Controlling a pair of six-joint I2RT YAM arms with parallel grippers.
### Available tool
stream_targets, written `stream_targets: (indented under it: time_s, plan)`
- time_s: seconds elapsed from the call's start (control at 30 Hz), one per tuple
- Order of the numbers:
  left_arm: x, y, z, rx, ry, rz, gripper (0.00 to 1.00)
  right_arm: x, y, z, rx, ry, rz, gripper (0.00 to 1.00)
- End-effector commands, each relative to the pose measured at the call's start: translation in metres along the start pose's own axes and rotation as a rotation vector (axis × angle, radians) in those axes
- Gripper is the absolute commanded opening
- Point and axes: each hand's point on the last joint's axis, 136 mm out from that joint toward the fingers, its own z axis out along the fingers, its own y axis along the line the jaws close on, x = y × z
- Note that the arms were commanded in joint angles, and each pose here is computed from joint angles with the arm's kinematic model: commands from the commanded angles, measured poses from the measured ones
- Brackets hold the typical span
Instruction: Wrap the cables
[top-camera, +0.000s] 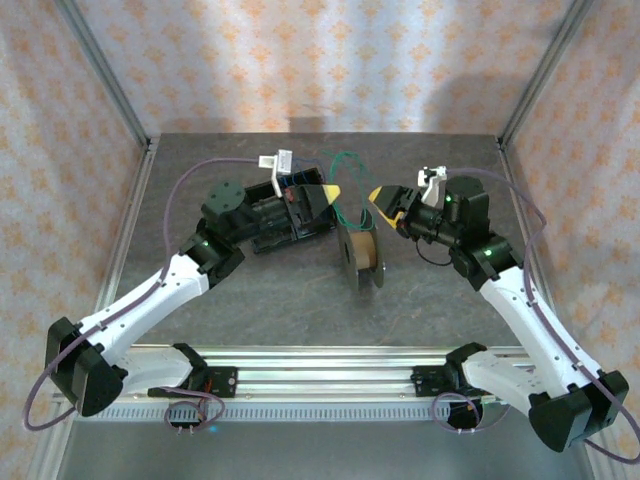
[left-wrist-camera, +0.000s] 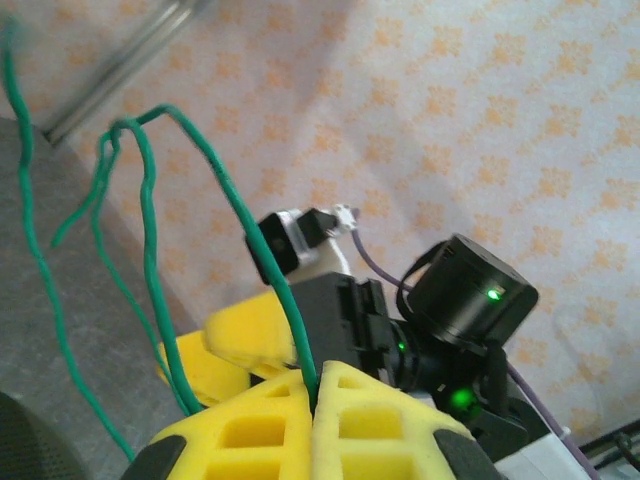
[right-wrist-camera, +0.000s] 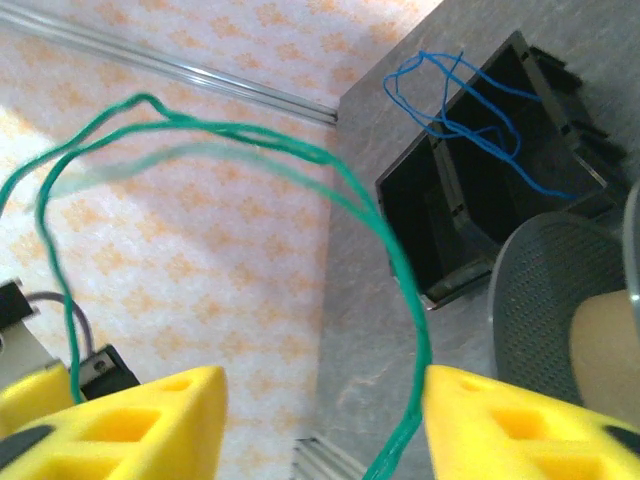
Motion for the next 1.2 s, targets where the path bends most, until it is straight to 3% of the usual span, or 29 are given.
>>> stream_targets:
  time_s: [0.0, 0.13, 0.27, 0.3, 0.4, 0.53, 0.67, 0.77, 0.83, 0.93, 1.03, 1.13, 1.17]
  plan:
    - [-0.013, -0.030, 0.006, 0.091, -0.051, 0.054, 0.00, 0.000, 0.013, -0.002, -0.072, 0.014, 0.004, 0.40]
    - [-0.009, -0.027, 0.011, 0.096, -0.051, 0.049, 0.00, -0.002, 0.006, -0.005, -0.050, 0.004, 0.010, 0.11]
    - [-0.009, -0.027, 0.014, 0.099, -0.053, 0.049, 0.00, -0.005, 0.002, -0.008, -0.040, -0.012, 0.020, 0.02]
    - [-0.009, -0.027, 0.014, 0.100, -0.054, 0.051, 0.00, -0.006, 0.001, -0.010, -0.039, -0.015, 0.020, 0.04]
    - [-0.009, -0.026, 0.014, 0.096, -0.055, 0.057, 0.00, -0.007, -0.005, -0.011, -0.002, -0.018, 0.008, 0.22]
    - [-0.006, -0.020, 0.015, 0.074, -0.048, 0.062, 0.00, -0.004, -0.008, -0.010, 0.010, 0.004, -0.006, 0.38]
    - [-0.003, -0.016, 0.018, 0.084, -0.041, 0.048, 0.00, 0.002, -0.008, -0.002, -0.023, 0.058, 0.020, 0.42]
    - [-0.002, -0.013, 0.020, 0.089, -0.043, 0.034, 0.00, 0.006, -0.011, 0.004, -0.033, 0.086, 0.041, 0.36]
    - [-0.001, -0.010, 0.021, 0.090, -0.047, 0.027, 0.00, 0.008, -0.015, 0.007, -0.024, 0.107, 0.054, 0.25]
    - [0.000, -0.005, 0.021, 0.083, -0.056, 0.015, 0.00, 0.009, -0.021, 0.007, -0.005, 0.098, 0.057, 0.00]
    - [0.001, 0.004, 0.020, 0.051, -0.066, 0.000, 0.00, 0.002, -0.029, -0.003, 0.058, 0.028, 0.044, 0.00]
    - [0.007, 0.021, 0.016, -0.040, -0.058, -0.002, 0.16, -0.008, -0.041, -0.018, 0.138, -0.056, 0.044, 0.00]
    - [0.008, 0.027, 0.013, -0.074, -0.058, -0.002, 0.33, -0.012, -0.045, -0.023, 0.158, -0.081, 0.048, 0.00]
